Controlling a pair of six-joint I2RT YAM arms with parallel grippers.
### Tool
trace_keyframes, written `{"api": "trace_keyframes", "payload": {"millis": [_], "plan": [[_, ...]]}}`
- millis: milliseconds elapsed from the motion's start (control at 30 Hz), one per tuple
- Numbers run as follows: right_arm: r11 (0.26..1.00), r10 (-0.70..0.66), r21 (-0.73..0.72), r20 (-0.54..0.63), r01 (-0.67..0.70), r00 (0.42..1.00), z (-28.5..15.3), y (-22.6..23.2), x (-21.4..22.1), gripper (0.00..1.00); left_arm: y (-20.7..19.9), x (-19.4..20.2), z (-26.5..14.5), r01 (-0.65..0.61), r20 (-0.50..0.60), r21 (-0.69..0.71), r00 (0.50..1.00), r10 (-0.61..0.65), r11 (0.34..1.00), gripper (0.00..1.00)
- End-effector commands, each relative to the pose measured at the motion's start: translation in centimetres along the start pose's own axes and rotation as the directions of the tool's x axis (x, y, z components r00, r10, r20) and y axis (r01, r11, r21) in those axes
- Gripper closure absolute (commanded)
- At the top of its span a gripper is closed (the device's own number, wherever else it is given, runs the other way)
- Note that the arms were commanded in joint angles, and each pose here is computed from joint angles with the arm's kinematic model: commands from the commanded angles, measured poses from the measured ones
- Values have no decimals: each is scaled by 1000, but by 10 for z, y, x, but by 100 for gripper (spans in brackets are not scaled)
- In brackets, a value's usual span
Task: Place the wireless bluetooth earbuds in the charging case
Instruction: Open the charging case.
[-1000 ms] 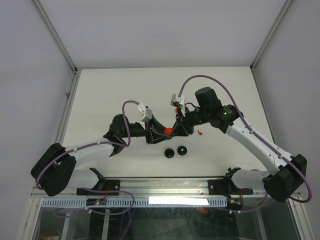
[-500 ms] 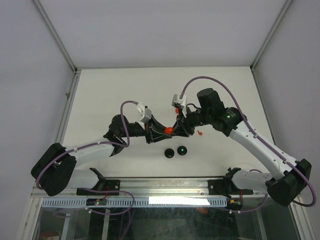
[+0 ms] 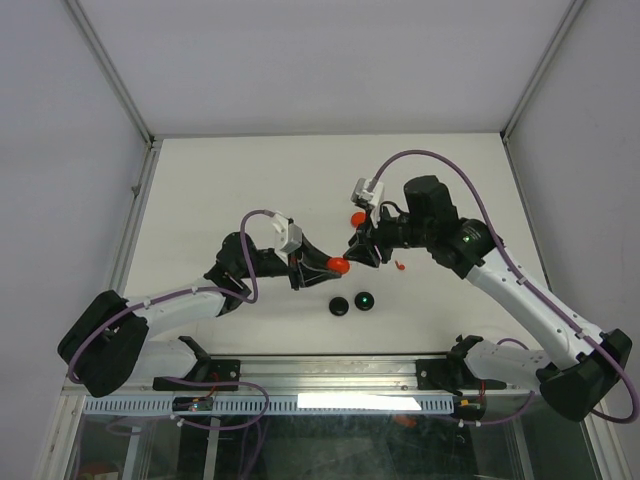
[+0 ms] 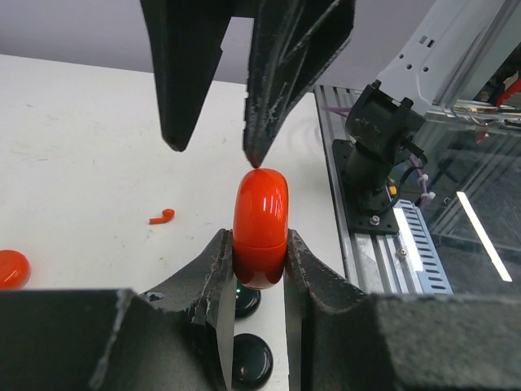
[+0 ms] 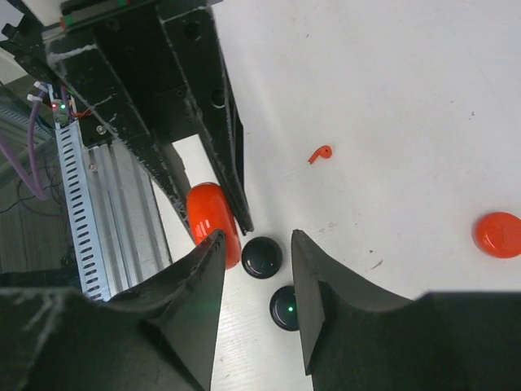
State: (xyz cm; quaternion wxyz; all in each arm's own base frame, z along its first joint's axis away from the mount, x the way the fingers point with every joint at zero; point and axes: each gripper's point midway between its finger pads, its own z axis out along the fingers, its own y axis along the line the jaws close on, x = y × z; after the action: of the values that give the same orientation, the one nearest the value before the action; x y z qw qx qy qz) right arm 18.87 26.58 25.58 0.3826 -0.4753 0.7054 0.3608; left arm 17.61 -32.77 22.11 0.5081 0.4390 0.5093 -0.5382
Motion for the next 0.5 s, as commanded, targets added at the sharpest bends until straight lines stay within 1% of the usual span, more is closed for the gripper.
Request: {"api": "trace_keyframes", "payload": {"millis": [0, 67, 200, 333, 400, 467], "plan": [[999, -13, 45, 37, 11, 999, 0, -9, -11, 59, -8, -22, 1, -104, 62, 13, 993, 103, 994, 100], [1000, -13, 10, 39, 13, 999, 1, -3, -11, 55, -3, -21, 1, -89, 61, -16, 994, 90, 996, 100], [997, -39, -62, 71, 43, 997, -2, 12, -14, 38, 4, -19, 2, -57, 54, -55, 997, 60, 997, 100], [993, -65, -95, 110, 76, 992, -6, 21, -17, 26, 9, -20, 2, -39, 61, -82, 997, 44, 996, 100], [991, -71, -105, 119, 83, 990, -6, 23, -17, 23, 8, -23, 1, -40, 71, -79, 996, 45, 996, 100], [992, -65, -99, 111, 76, 992, -4, 21, -15, 22, 4, -25, 1, -45, 78, -63, 996, 49, 997, 100]]}}
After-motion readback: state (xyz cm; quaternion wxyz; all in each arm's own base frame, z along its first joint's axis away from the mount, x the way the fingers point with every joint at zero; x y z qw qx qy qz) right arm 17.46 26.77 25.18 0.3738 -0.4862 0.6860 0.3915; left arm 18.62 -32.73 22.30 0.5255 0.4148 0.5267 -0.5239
